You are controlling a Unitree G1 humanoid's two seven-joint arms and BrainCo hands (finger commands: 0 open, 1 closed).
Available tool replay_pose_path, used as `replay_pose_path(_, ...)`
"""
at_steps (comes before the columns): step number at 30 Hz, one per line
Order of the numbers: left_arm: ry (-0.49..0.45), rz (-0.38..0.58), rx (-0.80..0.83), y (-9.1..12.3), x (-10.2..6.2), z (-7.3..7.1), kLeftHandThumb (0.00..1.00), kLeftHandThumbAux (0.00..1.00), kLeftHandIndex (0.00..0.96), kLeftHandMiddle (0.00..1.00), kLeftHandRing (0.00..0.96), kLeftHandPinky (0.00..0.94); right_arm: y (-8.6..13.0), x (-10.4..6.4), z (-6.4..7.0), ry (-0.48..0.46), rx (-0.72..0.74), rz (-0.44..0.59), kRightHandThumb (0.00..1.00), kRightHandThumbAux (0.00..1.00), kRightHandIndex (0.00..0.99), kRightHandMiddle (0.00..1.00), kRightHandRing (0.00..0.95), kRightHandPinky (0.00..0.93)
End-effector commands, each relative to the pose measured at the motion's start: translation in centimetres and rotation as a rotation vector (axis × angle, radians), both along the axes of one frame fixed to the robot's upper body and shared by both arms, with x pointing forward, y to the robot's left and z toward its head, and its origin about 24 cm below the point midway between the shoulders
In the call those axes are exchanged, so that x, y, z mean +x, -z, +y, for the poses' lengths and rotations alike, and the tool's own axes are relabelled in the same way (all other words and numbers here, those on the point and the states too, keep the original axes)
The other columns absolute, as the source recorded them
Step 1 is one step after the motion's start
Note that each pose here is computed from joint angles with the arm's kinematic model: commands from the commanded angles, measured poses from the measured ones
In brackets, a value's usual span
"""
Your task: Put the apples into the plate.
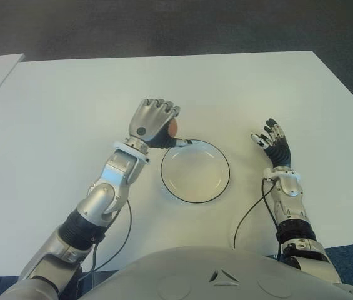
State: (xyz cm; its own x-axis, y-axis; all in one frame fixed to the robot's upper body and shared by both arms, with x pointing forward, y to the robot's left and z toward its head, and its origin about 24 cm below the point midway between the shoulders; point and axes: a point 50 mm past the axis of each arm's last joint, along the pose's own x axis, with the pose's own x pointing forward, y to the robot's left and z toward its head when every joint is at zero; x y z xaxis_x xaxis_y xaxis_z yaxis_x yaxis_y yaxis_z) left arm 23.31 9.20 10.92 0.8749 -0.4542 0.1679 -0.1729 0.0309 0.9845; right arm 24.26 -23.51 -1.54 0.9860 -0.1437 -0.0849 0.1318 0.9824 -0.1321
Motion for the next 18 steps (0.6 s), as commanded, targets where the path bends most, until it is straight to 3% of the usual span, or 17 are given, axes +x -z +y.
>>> replay_pose_path(1, 0.041, -0.001, -0.006, 0.3, -0.6, -0.7, 0.858, 0.662, 0.409, 0.543, 0.837, 0.823, 2.9, -2.1, 0.4, -0.002, 0.02, 0.179, 0.087, 0.653, 0.0, 0.01, 0.013, 0.0)
replay_pose_path(18, 0.12, 0.021, -0.004, 1.9, -1.5, -2.3, 0.856, 0.661, 0.411, 0.533, 0.841, 0.827, 2.8, -2.4, 0.2, -0.034, -0.042, 0.196, 0.038, 0.624, 0.0, 0.007, 0.011, 0.0)
